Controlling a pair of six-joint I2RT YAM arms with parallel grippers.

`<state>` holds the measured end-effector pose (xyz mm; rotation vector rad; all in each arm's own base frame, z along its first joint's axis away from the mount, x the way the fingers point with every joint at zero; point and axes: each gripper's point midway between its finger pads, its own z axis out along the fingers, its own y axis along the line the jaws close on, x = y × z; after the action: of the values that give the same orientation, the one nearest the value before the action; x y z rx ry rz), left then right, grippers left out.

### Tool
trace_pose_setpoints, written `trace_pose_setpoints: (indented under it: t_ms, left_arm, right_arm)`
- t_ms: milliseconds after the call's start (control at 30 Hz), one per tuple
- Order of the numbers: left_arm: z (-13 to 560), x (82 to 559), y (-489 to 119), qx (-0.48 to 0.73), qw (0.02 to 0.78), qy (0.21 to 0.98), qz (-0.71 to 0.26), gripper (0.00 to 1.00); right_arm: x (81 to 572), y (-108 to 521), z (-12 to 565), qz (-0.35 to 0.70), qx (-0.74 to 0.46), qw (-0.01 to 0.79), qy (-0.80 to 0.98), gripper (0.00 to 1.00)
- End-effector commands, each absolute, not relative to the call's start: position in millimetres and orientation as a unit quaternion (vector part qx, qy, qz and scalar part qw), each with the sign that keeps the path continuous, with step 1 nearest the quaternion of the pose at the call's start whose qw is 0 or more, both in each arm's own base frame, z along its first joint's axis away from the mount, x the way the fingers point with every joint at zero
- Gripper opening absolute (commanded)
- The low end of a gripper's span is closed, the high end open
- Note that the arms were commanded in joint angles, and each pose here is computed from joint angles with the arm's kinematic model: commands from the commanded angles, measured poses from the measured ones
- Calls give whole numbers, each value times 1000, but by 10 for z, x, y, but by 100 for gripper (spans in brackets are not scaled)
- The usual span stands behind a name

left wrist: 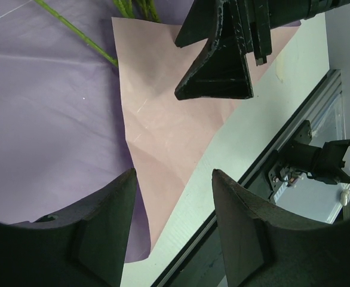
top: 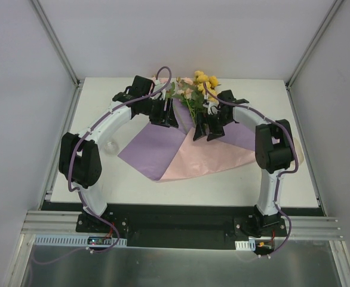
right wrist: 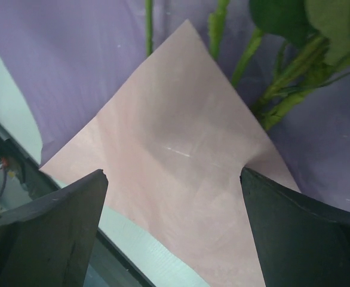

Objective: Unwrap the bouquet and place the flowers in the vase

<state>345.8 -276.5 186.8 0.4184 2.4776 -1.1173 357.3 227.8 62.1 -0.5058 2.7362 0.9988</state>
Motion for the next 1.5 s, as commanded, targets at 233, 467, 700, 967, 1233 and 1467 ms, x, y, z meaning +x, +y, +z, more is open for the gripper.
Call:
trace_pose_setpoints:
  t_ms: [233, 467, 700, 967, 1233, 1467]
  left_arm:
    - [1989, 3469, -2813, 168, 203, 874, -408, 53]
    - [1983, 3471, -2819, 167, 201, 874, -409, 53]
    - [2014, 3472, -2801, 168, 208, 875, -405, 53]
    - [2065, 3406, -2865, 176, 205, 870, -413, 53]
    - [2066, 3360, -2918, 184, 202, 868, -415, 53]
    - [2026, 3340, -2945, 186, 197, 870, -413, 53]
  right_arm:
    - [3993, 1788, 718, 234, -132, 168, 948, 96]
    - [3635, 2175, 821, 375, -159, 134, 903, 96]
    - [3295, 2237, 1161, 422, -165, 141, 880, 97]
    - [2600, 2240, 1425, 397, -195, 144, 885, 97]
    - [1817, 1985, 1350, 372, -120, 147, 909, 96]
    - [1353, 1657, 1428, 321, -41, 167, 931, 96]
